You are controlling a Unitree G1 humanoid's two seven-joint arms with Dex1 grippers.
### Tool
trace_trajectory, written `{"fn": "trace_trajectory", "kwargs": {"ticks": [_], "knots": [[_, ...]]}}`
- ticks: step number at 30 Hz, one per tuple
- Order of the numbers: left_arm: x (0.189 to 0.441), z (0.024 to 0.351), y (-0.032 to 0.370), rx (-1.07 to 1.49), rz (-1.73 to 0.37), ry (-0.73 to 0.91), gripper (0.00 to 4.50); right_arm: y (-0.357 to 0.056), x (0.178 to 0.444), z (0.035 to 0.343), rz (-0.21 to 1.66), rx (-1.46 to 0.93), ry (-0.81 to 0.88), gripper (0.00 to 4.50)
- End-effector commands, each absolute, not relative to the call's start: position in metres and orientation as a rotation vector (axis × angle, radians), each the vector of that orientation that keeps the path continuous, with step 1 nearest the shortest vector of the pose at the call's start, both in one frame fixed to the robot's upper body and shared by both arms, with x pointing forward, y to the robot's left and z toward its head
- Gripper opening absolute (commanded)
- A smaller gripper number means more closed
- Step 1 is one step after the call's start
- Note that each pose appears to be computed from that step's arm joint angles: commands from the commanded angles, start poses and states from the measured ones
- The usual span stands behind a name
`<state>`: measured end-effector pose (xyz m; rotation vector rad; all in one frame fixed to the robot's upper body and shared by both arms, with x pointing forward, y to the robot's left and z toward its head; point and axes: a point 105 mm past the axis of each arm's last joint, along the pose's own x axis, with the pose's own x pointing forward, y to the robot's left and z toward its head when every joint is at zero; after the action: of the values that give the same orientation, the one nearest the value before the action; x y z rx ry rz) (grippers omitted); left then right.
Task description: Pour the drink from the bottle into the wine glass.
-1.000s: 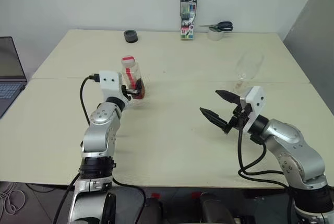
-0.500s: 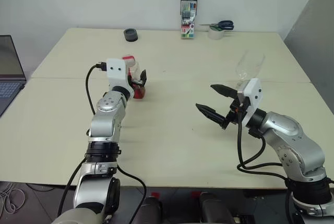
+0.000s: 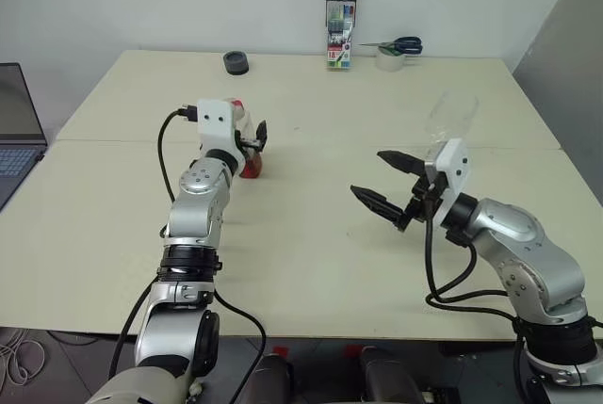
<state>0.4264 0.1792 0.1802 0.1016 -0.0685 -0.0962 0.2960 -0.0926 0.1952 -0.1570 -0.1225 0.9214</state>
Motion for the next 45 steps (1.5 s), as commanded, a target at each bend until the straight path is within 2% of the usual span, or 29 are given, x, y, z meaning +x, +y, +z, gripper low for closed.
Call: {"fn": "trace_trajectory", "kwargs": {"ticks": [1, 2, 5, 10, 12, 18, 21, 26, 33, 38, 45], "knots": [[0.426, 0.2, 0.181, 0.118, -0.085, -0.135, 4.48, -0.092, 0.292, 0.206, 0.923, -0.186, -0.165, 4.5], [0.426, 0.2, 0.181, 0.115, -0.085, -0.135, 4.48, -0.092, 0.292, 0.206, 0.923, -0.187, -0.165, 4.5], [0.426, 0.201, 0.18, 0.107, -0.089, -0.14, 3.86, -0.093, 0.293, 0.207, 0.92, -0.191, -0.167, 4.5], [0.426, 0.203, 0.178, 0.104, -0.097, -0.147, 2.28, -0.093, 0.293, 0.207, 0.921, -0.195, -0.17, 4.5], [0.425, 0.201, 0.179, 0.103, -0.097, -0.145, 1.89, -0.092, 0.292, 0.207, 0.922, -0.194, -0.171, 4.5], [0.412, 0.196, 0.17, 0.068, -0.19, -0.162, 1.89, -0.092, 0.291, 0.211, 0.923, -0.193, -0.182, 4.5], [0.4, 0.2, 0.144, 0.076, -0.365, -0.191, 1.89, -0.095, 0.288, 0.215, 0.924, -0.192, -0.18, 4.5], [0.367, 0.209, 0.079, 0.097, -0.865, -0.219, 1.89, -0.095, 0.275, 0.233, 0.942, -0.16, -0.171, 4.5], [0.341, 0.22, 0.044, 0.122, -1.247, -0.26, 1.89, -0.086, 0.276, 0.252, 0.879, -0.092, -0.151, 4.5], [0.336, 0.217, 0.029, 0.161, -1.418, -0.239, 1.89, -0.079, 0.286, 0.255, 0.801, -0.109, -0.156, 4.5], [0.335, 0.209, 0.025, 0.204, -1.489, -0.223, 1.89, -0.07, 0.289, 0.257, 0.783, -0.111, -0.181, 4.5]]}}
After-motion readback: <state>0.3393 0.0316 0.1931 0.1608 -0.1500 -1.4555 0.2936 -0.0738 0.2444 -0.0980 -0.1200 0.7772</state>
